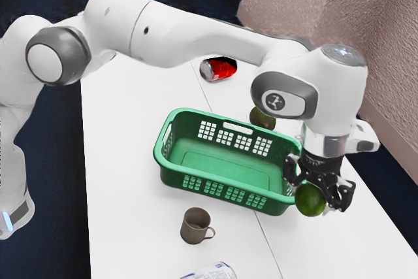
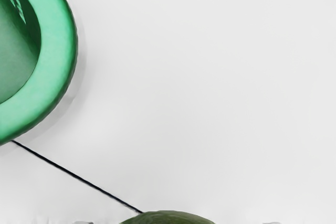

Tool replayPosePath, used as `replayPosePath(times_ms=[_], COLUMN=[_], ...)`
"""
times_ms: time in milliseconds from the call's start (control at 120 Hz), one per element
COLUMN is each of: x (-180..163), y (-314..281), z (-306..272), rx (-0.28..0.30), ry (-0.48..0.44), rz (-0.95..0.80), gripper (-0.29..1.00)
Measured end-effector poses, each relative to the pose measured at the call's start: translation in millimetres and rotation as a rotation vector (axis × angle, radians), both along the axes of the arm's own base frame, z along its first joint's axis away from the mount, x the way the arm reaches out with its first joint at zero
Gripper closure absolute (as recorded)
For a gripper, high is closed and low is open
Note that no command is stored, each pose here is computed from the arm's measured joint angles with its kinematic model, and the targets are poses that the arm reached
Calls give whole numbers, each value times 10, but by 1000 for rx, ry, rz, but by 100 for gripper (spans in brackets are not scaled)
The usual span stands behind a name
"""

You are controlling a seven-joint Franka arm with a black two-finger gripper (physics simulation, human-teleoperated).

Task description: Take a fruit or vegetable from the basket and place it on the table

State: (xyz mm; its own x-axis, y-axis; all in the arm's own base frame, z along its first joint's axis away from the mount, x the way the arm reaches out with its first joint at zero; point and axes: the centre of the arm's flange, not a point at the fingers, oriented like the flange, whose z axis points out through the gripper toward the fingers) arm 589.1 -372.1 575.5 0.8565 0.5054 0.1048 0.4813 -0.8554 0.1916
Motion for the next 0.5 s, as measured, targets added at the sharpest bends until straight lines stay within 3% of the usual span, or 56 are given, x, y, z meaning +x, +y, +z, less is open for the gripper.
replayPosePath(times_ms=[192,375,500], x=[391,485,522], y=[-162,-111,-60], z=[-930,-1066,-1090], rx=[12,12,12], ry=[115,113,109], rz=[-71,-91,-99], gripper=[37,37,15])
